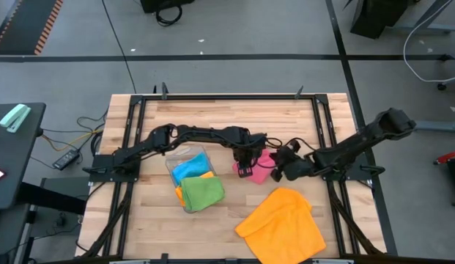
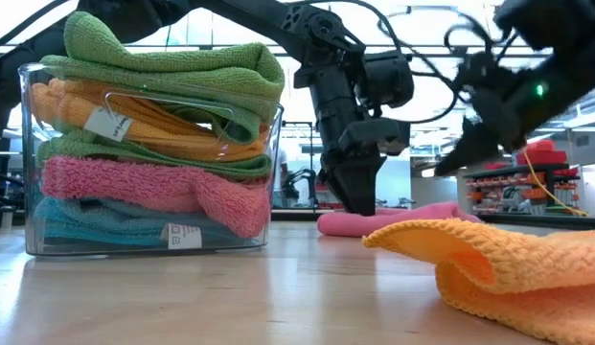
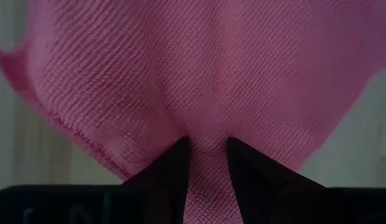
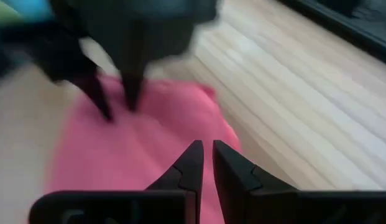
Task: Fold microfiber towels
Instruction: Fold the pink towel
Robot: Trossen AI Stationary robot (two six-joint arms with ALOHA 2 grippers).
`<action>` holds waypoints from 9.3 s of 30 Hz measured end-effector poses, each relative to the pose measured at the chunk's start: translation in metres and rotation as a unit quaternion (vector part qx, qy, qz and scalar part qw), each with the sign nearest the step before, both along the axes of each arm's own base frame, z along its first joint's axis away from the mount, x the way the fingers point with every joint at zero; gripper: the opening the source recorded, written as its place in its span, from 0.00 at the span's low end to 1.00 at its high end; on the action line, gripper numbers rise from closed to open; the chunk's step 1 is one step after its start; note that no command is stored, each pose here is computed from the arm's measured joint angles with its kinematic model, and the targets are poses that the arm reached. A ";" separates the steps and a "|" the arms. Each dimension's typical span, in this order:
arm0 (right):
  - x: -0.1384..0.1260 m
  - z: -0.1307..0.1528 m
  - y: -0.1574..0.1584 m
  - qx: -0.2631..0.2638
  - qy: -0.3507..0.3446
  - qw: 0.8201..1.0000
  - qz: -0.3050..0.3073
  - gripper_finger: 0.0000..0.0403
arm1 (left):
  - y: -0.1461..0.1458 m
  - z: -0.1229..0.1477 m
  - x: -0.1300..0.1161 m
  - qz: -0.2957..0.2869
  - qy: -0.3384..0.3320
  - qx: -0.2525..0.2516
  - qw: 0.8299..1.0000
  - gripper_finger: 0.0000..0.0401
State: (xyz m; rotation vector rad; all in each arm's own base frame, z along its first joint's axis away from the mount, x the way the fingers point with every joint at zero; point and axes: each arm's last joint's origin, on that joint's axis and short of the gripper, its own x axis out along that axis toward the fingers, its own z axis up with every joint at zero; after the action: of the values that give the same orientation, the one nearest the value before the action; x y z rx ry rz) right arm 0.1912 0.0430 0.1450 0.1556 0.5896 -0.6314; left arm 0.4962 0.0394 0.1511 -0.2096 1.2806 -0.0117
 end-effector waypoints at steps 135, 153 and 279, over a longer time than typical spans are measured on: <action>0.001 -0.032 -0.094 0.286 -0.078 0.954 0.031 0.11 | -0.094 -0.014 0.000 -0.299 -0.014 0.261 0.918 0.36; 0.004 -0.045 -0.081 0.311 -0.025 0.947 0.070 0.11 | -0.060 0.010 -0.014 -0.261 -0.012 0.062 0.963 0.03; 0.047 -0.043 -0.066 0.274 0.010 0.956 0.109 0.11 | -0.094 0.061 -0.031 -0.230 -0.060 -0.037 0.971 0.30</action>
State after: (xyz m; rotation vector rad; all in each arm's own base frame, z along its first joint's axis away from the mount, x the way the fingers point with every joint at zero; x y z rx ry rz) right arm 0.2379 -0.0226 0.1022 0.5964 0.7812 -0.2427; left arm 0.4656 -0.0548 0.2124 0.0285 1.1852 -0.4632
